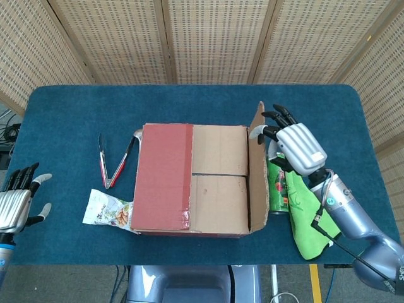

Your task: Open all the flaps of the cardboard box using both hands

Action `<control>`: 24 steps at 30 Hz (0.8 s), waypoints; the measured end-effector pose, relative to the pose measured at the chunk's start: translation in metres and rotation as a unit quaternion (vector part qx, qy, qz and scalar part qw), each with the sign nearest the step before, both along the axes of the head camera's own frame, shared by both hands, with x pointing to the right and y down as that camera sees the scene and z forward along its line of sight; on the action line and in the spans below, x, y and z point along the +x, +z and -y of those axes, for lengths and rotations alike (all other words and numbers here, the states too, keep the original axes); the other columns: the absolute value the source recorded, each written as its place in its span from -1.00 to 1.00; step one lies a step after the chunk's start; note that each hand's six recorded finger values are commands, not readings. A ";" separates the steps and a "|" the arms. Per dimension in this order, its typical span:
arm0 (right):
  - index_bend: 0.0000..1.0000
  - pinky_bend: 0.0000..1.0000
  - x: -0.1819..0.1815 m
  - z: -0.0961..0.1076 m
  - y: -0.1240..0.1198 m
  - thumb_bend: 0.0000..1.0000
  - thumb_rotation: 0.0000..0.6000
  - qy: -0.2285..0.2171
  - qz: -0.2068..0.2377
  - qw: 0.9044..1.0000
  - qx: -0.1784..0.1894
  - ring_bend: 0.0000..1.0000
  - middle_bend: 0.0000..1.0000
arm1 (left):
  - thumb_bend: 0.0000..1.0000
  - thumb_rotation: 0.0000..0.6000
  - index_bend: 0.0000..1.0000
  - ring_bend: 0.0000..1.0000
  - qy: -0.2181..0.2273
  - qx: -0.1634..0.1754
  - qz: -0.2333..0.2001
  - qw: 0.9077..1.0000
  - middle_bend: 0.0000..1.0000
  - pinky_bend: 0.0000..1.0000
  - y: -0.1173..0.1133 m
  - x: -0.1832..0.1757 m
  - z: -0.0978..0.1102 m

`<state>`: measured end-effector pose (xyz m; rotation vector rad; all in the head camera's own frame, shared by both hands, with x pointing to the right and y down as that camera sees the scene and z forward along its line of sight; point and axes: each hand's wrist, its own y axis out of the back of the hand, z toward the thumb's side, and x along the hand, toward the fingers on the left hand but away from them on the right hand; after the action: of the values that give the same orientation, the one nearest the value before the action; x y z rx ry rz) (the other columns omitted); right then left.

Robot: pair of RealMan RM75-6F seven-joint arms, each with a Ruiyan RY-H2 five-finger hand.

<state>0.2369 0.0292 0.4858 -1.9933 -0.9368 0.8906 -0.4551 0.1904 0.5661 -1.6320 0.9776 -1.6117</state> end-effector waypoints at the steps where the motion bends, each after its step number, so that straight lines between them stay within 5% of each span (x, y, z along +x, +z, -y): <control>1: -0.26 -1.00 0.003 0.000 0.000 1.00 1.00 0.004 -0.001 1.000 0.000 -0.68 0.05 | -0.25 1.00 -0.62 -1.00 0.000 0.000 0.000 1.000 -1.00 -1.00 0.000 0.000 0.000; 19: -0.26 -1.00 0.050 -0.008 0.021 1.00 1.00 0.049 -0.028 0.998 -0.022 -0.68 0.02 | -0.28 1.00 -0.62 -1.00 0.019 0.007 0.003 1.000 -1.00 -1.00 -0.005 0.007 0.006; 24: -0.28 -1.00 0.056 -0.012 0.025 0.79 1.00 0.056 -0.029 0.998 -0.026 -0.69 -0.17 | -0.45 1.00 -0.62 -1.00 0.033 0.013 -0.001 0.999 -1.00 -1.00 -0.009 0.011 0.012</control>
<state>0.2931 0.0417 0.5109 -1.9640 -1.0108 1.0391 -0.4439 0.1784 0.5571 -1.6320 0.9314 -1.5478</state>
